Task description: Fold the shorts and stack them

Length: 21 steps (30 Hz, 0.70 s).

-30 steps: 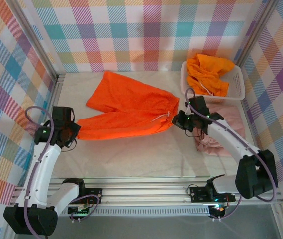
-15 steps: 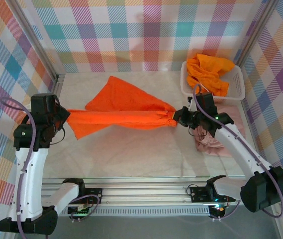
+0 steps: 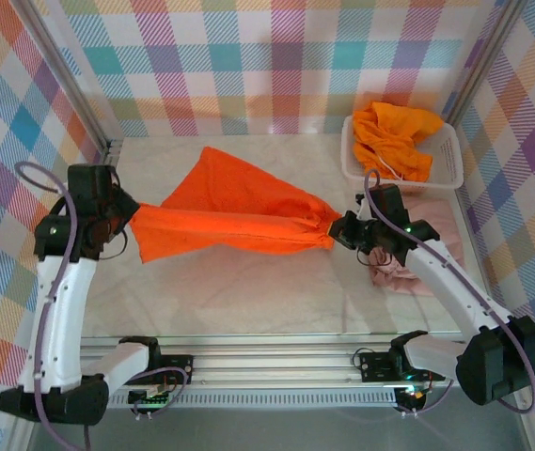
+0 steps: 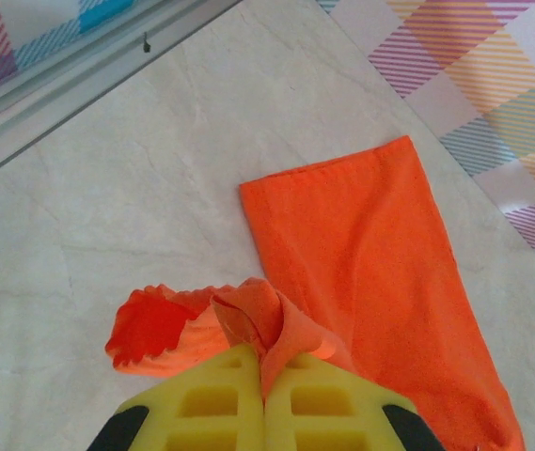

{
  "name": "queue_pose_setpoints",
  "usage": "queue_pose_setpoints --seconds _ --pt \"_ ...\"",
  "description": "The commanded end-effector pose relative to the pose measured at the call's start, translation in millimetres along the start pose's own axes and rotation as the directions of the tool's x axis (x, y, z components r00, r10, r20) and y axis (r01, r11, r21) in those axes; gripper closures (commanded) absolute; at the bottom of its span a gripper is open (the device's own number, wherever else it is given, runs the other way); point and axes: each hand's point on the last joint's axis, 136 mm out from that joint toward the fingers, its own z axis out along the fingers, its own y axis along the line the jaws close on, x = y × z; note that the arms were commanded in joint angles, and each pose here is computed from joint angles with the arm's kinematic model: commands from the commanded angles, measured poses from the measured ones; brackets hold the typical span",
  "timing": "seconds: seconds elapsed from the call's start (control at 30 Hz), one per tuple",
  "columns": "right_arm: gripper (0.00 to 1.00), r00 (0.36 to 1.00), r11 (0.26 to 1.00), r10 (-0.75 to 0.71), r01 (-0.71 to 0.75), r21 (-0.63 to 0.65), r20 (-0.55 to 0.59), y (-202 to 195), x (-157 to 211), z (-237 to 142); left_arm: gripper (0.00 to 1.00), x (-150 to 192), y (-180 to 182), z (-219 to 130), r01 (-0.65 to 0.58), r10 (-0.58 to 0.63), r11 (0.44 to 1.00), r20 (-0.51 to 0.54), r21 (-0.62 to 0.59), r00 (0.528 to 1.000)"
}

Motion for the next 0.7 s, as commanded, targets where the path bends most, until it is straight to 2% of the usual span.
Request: queue_pose_setpoints --seconds 0.0,0.2,0.4,0.67 --pt "1.00 0.996 0.997 0.069 -0.071 0.039 0.056 -11.6 -8.4 3.0 1.00 -21.6 -30.2 11.5 -0.020 0.018 0.999 0.052 0.045 0.998" --pt "1.00 0.982 0.985 0.168 -0.171 0.036 0.088 -15.4 -20.4 17.9 1.00 -36.3 -74.1 59.0 -0.063 0.062 0.998 0.040 0.030 0.997" --pt "1.00 0.969 0.975 0.207 -0.215 0.047 0.137 -15.5 -39.5 26.1 1.00 -54.8 -115.3 111.5 -0.102 0.102 0.995 0.051 0.004 0.994" --pt "0.97 0.935 0.944 0.315 -0.327 0.053 0.166 -32.0 -67.4 46.8 1.00 -46.8 -155.2 201.4 -0.151 0.150 0.988 -0.028 -0.031 0.988"
